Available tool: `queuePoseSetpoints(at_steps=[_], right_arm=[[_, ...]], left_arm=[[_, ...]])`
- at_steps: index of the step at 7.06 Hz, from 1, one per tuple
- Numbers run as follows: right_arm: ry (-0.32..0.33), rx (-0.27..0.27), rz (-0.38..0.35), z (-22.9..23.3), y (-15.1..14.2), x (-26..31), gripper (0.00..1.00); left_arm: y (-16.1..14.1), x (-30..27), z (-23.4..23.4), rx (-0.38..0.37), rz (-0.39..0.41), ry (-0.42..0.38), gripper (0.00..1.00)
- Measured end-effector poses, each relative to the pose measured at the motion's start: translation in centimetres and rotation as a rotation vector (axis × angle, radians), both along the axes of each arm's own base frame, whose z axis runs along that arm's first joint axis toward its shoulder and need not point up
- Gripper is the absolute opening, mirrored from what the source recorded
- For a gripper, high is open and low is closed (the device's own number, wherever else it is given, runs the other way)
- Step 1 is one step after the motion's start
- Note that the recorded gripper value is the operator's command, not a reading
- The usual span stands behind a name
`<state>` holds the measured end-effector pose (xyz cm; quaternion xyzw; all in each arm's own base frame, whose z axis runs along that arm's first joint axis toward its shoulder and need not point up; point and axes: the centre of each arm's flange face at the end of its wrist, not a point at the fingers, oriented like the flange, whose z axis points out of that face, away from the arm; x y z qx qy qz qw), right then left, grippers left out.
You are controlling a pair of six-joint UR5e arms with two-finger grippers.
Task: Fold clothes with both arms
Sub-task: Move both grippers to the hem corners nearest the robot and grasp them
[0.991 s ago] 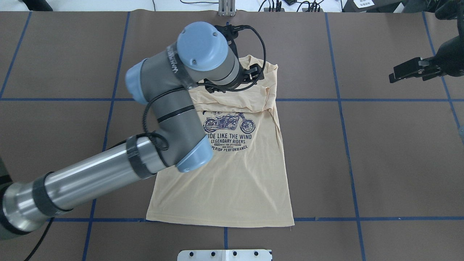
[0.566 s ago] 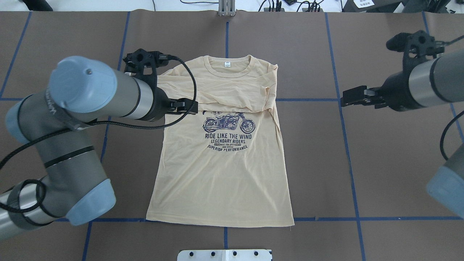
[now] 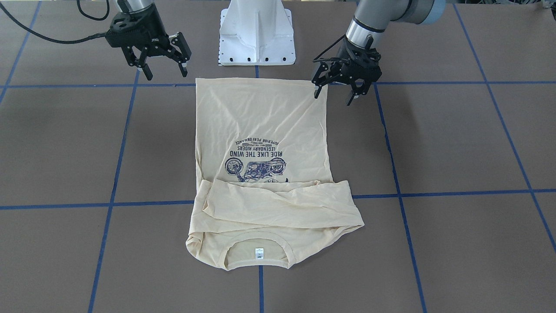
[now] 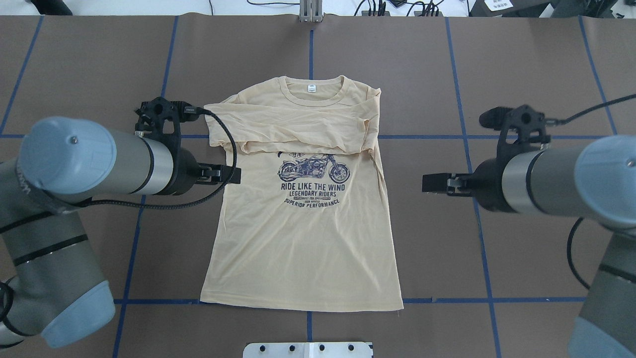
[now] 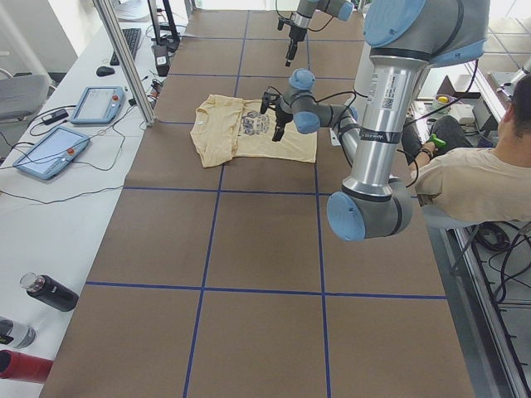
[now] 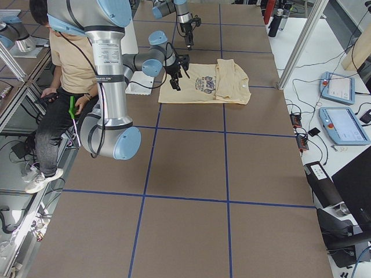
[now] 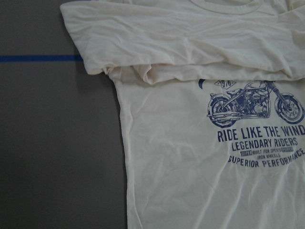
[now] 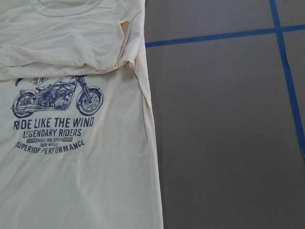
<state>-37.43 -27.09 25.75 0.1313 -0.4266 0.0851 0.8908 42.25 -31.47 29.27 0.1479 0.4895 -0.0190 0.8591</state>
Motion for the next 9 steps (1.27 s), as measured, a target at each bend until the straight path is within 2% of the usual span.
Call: queuePoseSetpoints(at_steps=[2, 3, 9], right_arm=[[0.02, 0.002, 0.0, 0.2, 1.3, -1.0, 1.0], [0.02, 0.004, 0.002, 0.2, 1.4, -1.1, 1.0], [0.02, 0.011, 0.009, 0.1, 1.4, -1.1, 1.0]], left_arm=[[5.3, 2.6, 3.0, -0.064, 0.012, -0.006, 0.94], [6.9, 3.6, 3.7, -0.087, 0.024, -0.011, 0.88], [9.0, 6.2, 6.1, -0.12, 0.062, -0.054, 0.63]])
